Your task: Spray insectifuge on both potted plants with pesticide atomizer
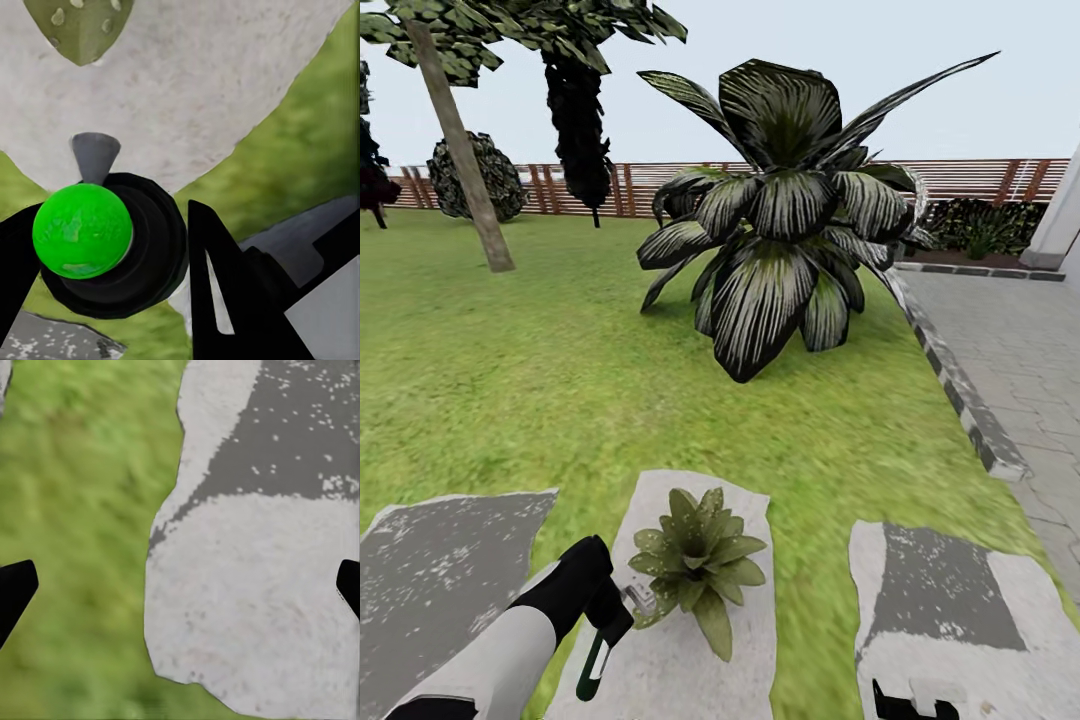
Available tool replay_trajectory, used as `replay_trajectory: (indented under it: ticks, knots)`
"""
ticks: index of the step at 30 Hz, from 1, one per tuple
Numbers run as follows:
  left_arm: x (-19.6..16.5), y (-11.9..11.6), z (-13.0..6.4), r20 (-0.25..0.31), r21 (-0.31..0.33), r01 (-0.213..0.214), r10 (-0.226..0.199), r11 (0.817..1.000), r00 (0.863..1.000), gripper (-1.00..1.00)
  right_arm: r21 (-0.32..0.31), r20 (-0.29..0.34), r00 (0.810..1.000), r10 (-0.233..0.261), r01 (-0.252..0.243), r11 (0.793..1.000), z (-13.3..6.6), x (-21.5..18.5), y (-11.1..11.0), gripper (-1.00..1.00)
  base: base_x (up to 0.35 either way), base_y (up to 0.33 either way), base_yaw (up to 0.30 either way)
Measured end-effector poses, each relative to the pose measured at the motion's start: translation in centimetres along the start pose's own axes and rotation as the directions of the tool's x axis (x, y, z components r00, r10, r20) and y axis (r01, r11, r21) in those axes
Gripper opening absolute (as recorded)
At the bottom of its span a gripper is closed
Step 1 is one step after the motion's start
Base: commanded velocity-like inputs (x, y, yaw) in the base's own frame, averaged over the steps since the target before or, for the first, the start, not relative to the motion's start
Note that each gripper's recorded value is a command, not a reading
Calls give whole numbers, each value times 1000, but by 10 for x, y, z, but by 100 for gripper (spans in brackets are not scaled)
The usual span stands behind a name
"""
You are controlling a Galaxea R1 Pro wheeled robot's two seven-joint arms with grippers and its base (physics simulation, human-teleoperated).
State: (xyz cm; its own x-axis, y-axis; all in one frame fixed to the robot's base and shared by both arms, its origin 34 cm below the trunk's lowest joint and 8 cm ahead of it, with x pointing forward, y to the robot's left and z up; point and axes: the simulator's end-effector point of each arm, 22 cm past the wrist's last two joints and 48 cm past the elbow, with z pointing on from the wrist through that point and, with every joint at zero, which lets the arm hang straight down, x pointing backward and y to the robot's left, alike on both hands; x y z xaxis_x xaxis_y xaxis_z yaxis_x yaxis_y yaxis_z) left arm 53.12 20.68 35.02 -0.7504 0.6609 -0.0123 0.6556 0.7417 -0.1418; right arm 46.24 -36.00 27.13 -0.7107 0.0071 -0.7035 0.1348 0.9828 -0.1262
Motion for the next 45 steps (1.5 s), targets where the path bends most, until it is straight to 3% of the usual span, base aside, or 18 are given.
replay_trajectory:
  ticks: [19, 33, 37, 41, 45]
  knots:
    - [1, 0, 0, -2, 0, 0, 0, 1000, 1000, -100, -1, 0, 1000, 0, 0, 1000, 0, 0, 1, 100, 0, -270, 276]
    - [0, -1, 0, -3, 1, -3, 3, 1000, 1000, -100, -1, -1, 1000, 1, -1, 1000, 0, 0, 1, 100, 0, -17, 139]
    - [-7, -2, -4, 1, 6, -7, 7, 1000, 1000, -100, -1, 0, 1000, 0, 0, 1000, 0, 0, 1, 100, 0, 0, 44]
    - [-15, -9, -22, -25, 66, 41, -39, 997, 999, -100, -1, 0, 1000, 0, 0, 1000, 0, 0, 1, 100, 0, 0, 3]
    - [-22, -14, -27, -41, 60, 9, -7, 998, 999, -100, -1, -1, 1000, 0, 0, 1000, 0, 0, 1, 100, 0, 0, 0]
